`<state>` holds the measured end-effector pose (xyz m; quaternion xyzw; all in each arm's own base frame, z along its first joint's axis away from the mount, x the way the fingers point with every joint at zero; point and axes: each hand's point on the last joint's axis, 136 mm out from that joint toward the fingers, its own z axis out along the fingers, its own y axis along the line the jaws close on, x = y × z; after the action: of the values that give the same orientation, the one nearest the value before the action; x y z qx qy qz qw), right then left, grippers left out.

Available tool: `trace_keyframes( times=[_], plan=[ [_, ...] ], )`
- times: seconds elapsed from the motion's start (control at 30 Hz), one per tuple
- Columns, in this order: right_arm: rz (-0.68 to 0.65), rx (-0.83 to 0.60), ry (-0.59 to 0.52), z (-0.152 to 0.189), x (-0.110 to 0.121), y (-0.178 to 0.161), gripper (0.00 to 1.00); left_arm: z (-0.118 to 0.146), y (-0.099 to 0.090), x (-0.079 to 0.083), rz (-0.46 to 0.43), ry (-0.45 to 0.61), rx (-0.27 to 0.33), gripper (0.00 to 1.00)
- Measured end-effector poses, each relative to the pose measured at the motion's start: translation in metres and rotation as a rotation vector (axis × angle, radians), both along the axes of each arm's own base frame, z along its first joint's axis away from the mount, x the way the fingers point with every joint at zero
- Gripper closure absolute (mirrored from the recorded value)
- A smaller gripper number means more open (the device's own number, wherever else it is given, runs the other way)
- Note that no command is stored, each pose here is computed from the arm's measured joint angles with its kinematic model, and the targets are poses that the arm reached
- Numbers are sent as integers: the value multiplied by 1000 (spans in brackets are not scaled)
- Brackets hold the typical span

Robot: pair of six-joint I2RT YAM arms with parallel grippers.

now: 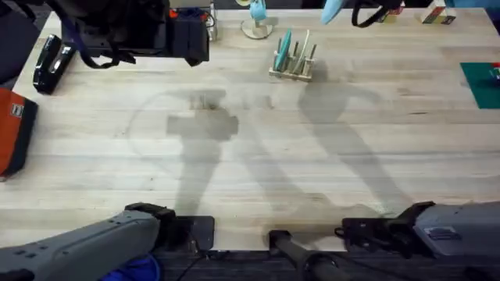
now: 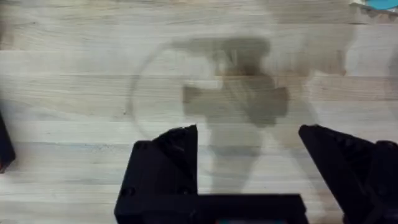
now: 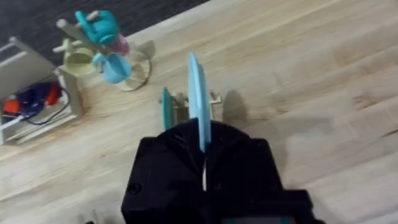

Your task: Pick up the plates from the table one by one and place each into a slot on the dish rack.

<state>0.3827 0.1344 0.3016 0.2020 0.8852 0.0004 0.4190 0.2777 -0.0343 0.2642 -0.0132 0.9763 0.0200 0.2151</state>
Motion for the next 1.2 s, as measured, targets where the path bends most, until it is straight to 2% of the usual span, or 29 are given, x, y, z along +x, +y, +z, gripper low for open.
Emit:
trace_keyframes(
  times=[0.2,0.63,0.9,1.2],
  plan=[
    [-30,-20,37,-14,8,-8,970,0,0,0,0,0,0,6],
    [-34,-92,155,-69,26,3,970,0,0,0,0,0,0,6],
    [-42,-110,186,-85,32,2,970,0,0,0,0,0,0,6],
    [-43,-114,193,-88,33,2,970,0,0,0,0,0,0,8]
  ],
)
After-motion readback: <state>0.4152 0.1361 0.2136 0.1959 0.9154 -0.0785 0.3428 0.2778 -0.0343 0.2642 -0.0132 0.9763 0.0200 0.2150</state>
